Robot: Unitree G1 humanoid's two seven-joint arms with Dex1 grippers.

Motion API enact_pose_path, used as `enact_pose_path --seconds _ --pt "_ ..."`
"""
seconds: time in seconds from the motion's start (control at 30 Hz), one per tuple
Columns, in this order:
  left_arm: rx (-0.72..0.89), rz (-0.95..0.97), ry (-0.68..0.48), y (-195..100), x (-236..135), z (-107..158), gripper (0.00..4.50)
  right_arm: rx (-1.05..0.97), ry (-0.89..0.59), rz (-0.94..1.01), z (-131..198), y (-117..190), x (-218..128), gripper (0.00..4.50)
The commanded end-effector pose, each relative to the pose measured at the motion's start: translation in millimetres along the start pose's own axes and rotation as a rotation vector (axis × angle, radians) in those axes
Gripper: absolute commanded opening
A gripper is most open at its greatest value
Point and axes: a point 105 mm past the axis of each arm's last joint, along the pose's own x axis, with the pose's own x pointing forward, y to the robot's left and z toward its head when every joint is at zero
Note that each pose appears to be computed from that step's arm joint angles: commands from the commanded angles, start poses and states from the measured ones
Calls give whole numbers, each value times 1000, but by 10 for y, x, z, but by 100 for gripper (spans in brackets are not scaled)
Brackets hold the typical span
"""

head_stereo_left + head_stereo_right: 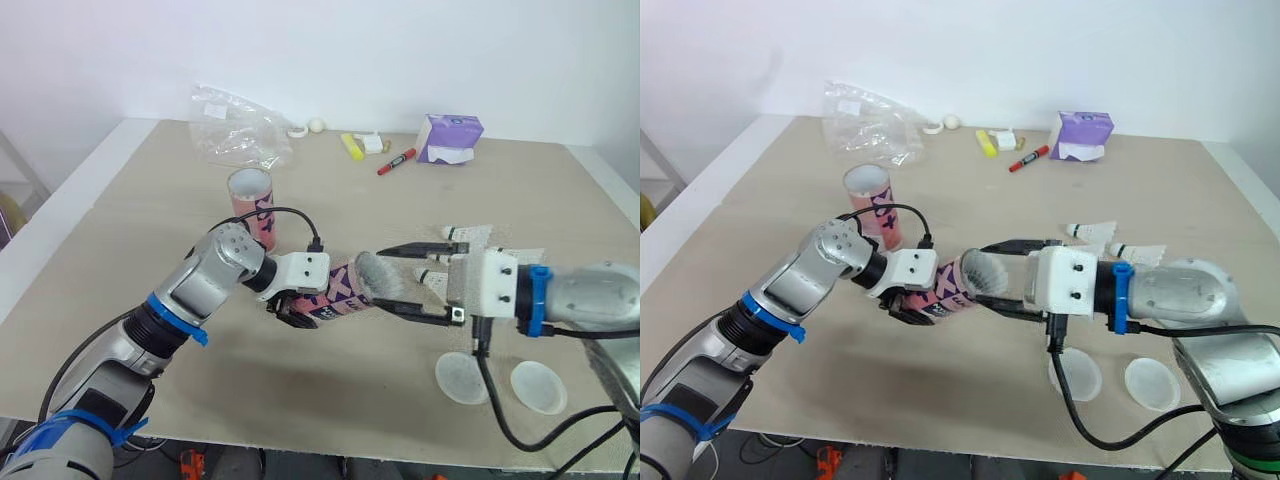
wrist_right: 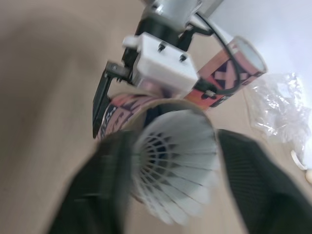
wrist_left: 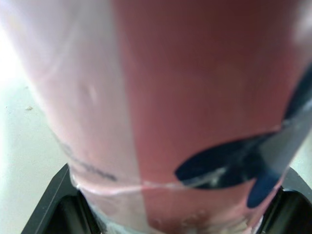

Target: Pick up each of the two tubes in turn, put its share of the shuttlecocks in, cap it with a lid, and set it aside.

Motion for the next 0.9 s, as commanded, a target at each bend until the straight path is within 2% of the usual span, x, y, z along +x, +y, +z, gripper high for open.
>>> enact_pose_path --seconds 0.03,0.17,0.3,0.4,0.5,0.9 --pt "-36 12 24 -9 57 -91 308 139 -68 -196 65 -197 -241 441" --pt "-39 12 25 -14 58 -103 308 454 -84 -549 -376 -289 -648 441" --pt "-38 9 22 -16 63 -92 308 635 58 -694 -880 10 -823 441" --pt "-38 9 19 -11 64 -82 308 764 54 -810 -1069 127 -825 441" --pt "-38 9 19 -11 71 -79 308 822 48 -860 -1183 171 -794 441" --pt "-46 10 15 -44 78 -81 308 890 60 -757 -1406 275 -499 441"
